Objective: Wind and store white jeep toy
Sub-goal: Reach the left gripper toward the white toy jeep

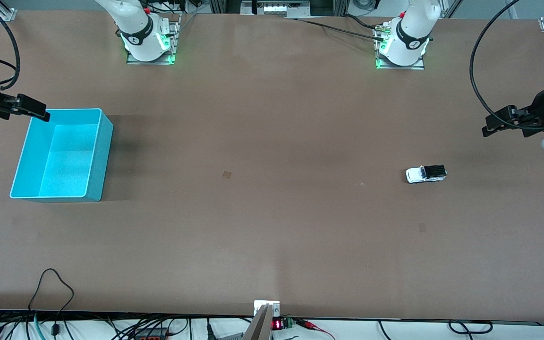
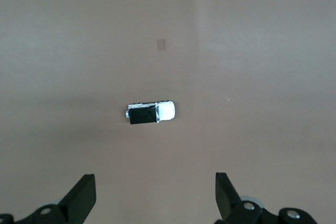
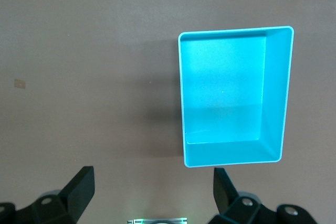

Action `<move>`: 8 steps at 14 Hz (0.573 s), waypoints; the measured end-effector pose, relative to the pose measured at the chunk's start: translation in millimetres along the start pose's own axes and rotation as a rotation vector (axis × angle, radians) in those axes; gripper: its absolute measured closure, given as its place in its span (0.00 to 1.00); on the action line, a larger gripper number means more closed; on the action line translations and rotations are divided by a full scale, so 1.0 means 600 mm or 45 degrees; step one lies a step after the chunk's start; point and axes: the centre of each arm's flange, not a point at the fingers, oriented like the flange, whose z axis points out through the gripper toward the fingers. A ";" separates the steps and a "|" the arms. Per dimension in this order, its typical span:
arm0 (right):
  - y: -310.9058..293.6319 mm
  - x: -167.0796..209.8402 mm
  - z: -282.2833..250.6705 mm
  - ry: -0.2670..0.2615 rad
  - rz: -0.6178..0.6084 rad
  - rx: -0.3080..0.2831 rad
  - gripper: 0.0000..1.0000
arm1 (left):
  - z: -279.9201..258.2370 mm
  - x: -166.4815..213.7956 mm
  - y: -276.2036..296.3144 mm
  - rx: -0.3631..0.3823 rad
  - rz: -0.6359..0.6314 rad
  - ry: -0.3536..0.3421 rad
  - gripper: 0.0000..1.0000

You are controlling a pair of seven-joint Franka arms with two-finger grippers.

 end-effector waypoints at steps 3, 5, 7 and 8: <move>0.000 0.000 0.000 0.000 0.000 0.000 0.00 | 0.000 -0.002 -0.001 0.000 -0.002 -0.004 0.00; 0.000 0.000 0.000 0.000 0.000 0.000 0.00 | 0.005 -0.002 -0.002 0.000 -0.003 -0.013 0.00; 0.000 0.000 0.000 0.000 0.000 0.000 0.00 | 0.021 -0.002 -0.001 0.001 -0.002 -0.032 0.00; 0.000 0.000 0.000 0.000 0.000 0.000 0.00 | 0.036 0.001 0.000 0.001 0.001 -0.033 0.00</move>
